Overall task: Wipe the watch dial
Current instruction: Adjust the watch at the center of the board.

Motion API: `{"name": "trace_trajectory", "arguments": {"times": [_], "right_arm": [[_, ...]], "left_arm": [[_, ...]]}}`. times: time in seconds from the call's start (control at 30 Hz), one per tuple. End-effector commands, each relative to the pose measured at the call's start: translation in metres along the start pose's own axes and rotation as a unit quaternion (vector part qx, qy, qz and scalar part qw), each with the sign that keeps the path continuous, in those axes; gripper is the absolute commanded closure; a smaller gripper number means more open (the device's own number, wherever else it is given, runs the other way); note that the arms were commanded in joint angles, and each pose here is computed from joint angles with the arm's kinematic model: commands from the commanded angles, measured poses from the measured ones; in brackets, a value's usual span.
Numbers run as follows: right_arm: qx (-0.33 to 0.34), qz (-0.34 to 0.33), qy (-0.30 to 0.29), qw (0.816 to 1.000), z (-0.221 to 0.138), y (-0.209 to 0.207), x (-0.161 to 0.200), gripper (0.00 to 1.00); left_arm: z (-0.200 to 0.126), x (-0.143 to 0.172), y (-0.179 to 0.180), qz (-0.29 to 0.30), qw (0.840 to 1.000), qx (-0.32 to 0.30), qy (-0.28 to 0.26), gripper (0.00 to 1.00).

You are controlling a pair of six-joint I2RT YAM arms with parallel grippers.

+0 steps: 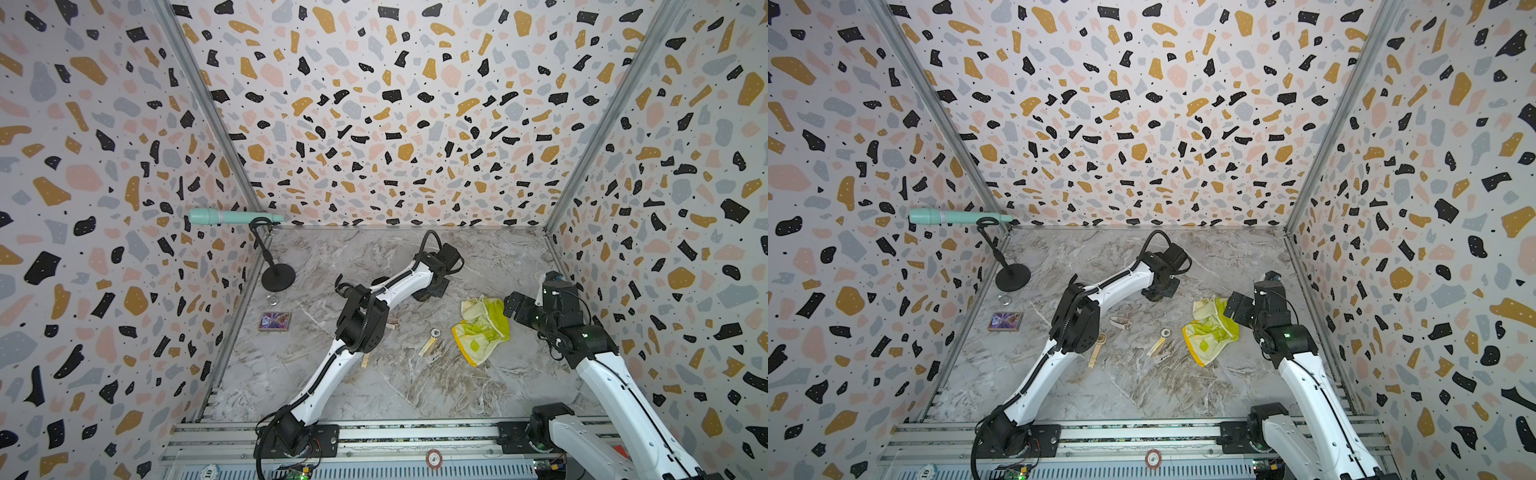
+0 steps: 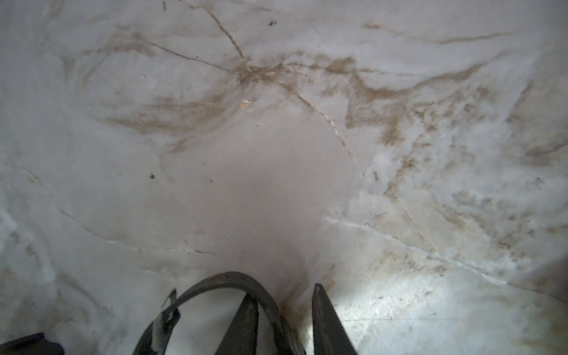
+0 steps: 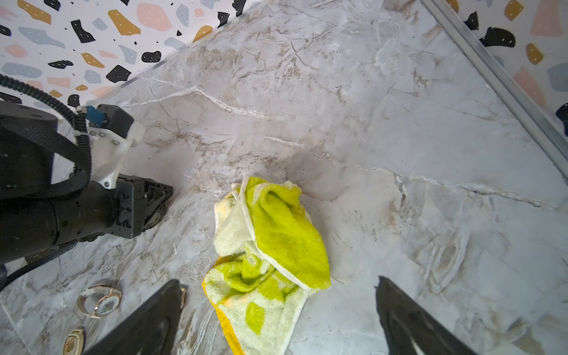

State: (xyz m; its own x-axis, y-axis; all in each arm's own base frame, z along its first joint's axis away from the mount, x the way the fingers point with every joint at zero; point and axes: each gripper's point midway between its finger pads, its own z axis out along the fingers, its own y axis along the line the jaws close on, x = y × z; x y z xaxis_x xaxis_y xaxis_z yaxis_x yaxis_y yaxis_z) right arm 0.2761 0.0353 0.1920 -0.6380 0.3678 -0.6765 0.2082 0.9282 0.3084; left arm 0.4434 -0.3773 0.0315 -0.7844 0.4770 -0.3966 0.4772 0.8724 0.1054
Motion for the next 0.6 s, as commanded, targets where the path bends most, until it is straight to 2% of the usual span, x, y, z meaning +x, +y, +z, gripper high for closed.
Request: {"name": "trace_trajectory", "arguments": {"times": [0.0, 0.27, 0.43, 0.57], "right_arm": [[0.004, 0.007, 0.004, 1.000, -0.004, -0.004, 0.006, 0.01], [-0.002, 0.016, 0.006, 1.000, -0.005, -0.005, 0.012, 0.01], [-0.005, 0.020, 0.005, 1.000, -0.007, -0.005, 0.014, 0.01], [-0.007, 0.021, 0.004, 1.000, -0.008, -0.005, 0.015, 0.01]], "left_arm": [[0.007, 0.020, 0.007, 0.002, 0.999, 0.002, 0.037, 0.90], [-0.014, 0.011, 0.007, -0.026, 0.999, 0.020, 0.025, 0.99], [-0.035, -0.003, -0.011, -0.093, 0.992, 0.087, -0.005, 1.00], [-0.047, -0.012, -0.032, -0.164, 0.972, 0.163, -0.031, 0.99]]}}
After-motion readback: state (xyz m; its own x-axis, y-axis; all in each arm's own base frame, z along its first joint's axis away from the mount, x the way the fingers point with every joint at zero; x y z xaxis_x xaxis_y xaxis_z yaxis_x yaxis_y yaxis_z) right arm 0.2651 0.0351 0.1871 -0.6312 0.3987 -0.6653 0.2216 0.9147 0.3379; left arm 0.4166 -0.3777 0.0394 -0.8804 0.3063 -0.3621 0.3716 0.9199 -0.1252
